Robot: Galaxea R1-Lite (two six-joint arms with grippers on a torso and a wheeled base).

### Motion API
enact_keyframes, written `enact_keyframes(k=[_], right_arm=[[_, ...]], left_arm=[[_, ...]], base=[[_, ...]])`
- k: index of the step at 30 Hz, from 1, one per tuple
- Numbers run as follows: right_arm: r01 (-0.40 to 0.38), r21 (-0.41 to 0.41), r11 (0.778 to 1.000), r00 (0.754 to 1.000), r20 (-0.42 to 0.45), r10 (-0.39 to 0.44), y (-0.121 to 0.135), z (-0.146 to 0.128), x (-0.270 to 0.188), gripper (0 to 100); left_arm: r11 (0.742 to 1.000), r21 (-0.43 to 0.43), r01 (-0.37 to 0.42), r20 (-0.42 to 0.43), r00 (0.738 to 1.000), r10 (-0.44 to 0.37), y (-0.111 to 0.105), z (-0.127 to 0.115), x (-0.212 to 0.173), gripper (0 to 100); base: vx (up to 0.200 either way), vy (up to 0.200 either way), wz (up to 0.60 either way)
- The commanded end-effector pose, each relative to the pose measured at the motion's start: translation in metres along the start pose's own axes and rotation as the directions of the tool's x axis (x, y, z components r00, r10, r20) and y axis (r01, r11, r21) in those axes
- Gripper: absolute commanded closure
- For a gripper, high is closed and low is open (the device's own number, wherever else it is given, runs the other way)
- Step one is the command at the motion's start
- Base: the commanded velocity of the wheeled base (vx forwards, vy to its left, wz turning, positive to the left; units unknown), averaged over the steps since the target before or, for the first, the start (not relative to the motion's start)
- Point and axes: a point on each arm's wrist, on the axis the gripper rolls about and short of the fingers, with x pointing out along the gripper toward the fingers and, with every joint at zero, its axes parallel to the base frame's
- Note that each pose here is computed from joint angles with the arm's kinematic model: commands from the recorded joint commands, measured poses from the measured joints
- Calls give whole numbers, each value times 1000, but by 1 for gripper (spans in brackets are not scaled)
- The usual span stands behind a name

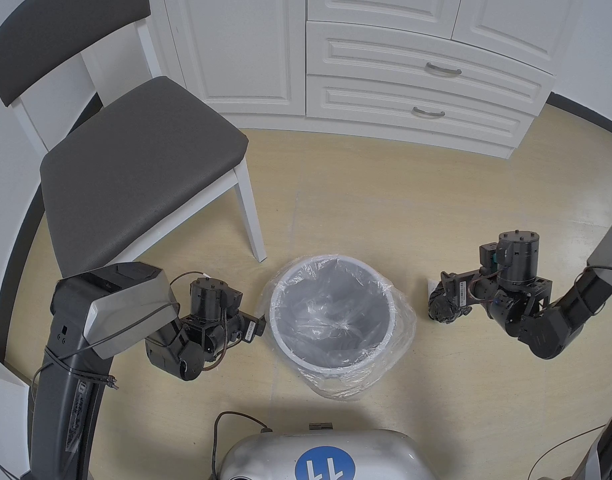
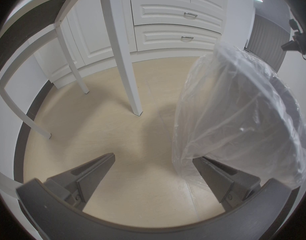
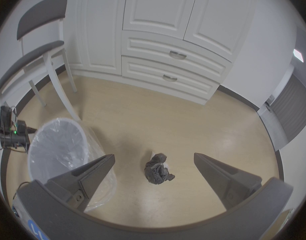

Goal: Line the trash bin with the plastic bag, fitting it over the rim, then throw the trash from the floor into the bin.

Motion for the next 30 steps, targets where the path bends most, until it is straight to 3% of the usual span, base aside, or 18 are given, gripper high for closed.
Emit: enact_keyframes(k=[1, 6, 10, 15, 16, 23, 25, 30], right_arm=[[-5, -36, 999, 996, -87, 2, 10, -29, 25, 0], [-13, -61, 998, 992, -124, 6, 14, -41, 34, 0], [-69, -62, 996, 988, -146, 59, 16, -49, 38, 0], [-102, -65, 993, 983, -161, 91, 20, -56, 41, 0], [-151, -57, 987, 974, -180, 139, 24, -64, 47, 0], [-324, 33, 946, 926, -195, 324, 26, -70, 50, 0], [-339, 38, 940, 911, -234, 339, 30, -82, 57, 0], [-328, 46, 944, 910, -253, 328, 38, -105, 89, 0]], left_arm=[[1000, 2, -24, 2, 1000, 24, -1, 4, 0, 0], [999, -23, -31, 28, 999, 32, -2, 10, -46, 0], [1000, -21, -23, 63, 998, 24, -5, 11, -80, 0], [999, -27, -31, 89, 996, 33, -3, 11, -88, 0], [998, -38, -48, 129, 990, 52, 3, 15, -98, 0], [992, -82, -98, 104, 989, 106, 25, 10, -109, 0], [991, -85, -106, 102, 988, 115, 27, 9, -108, 0], [990, -88, -109, 121, 986, 119, 27, 11, -109, 0]], base=[[0, 0, 0], [0, 0, 0], [0, 0, 0], [0, 0, 0], [0, 0, 0], [0, 0, 0], [0, 0, 0], [0, 0, 0]])
